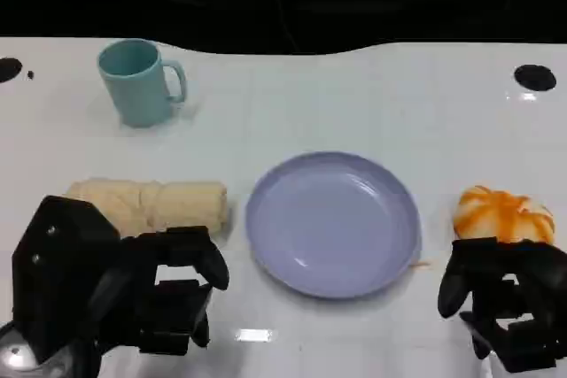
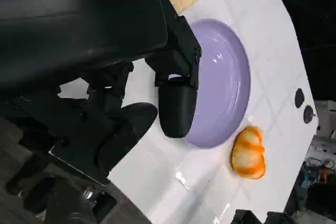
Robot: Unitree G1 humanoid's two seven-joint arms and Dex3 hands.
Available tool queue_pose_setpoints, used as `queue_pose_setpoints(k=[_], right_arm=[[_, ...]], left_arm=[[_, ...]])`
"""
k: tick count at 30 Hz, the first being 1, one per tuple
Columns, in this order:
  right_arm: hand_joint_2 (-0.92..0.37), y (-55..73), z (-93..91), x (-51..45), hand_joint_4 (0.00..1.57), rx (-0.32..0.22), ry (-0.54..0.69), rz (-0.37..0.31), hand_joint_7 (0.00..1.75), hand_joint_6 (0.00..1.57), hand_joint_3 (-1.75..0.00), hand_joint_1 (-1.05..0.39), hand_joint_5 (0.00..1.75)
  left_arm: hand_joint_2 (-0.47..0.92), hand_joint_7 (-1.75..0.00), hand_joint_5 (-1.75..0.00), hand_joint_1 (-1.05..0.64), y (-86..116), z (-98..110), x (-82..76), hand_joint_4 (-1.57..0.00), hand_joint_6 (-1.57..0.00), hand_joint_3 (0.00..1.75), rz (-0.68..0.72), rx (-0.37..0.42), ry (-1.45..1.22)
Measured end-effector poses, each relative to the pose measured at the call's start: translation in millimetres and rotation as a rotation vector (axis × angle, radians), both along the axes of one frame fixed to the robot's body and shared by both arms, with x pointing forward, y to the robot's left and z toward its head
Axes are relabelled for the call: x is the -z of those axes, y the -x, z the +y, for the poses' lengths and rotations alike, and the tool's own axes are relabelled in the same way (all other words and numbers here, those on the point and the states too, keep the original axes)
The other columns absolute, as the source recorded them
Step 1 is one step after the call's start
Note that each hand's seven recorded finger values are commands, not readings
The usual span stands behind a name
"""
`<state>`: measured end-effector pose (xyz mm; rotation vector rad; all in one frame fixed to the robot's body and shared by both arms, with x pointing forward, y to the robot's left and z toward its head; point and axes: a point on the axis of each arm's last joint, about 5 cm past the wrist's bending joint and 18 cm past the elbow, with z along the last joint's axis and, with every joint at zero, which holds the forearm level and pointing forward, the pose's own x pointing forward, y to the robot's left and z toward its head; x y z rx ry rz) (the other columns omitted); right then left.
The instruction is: Grasp the towel on the left side of the plate with the left hand and place it into the plate.
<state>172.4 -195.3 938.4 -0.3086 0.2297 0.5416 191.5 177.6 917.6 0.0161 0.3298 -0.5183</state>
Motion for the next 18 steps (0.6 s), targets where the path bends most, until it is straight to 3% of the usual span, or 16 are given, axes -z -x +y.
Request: queue_pose_setpoints(k=[18], right_arm=[[-0.70, 0.0, 0.4, -0.3, 0.64, -0.005, -0.001, -0.007, 1.45, 0.64, -0.94, 0.09, 1.71]], left_arm=[[0.52, -1.64, -1.75, -0.11, 0.1, -0.6, -1.8, -0.74, -0.67, 1.25, -0.010, 0.003, 0.009]])
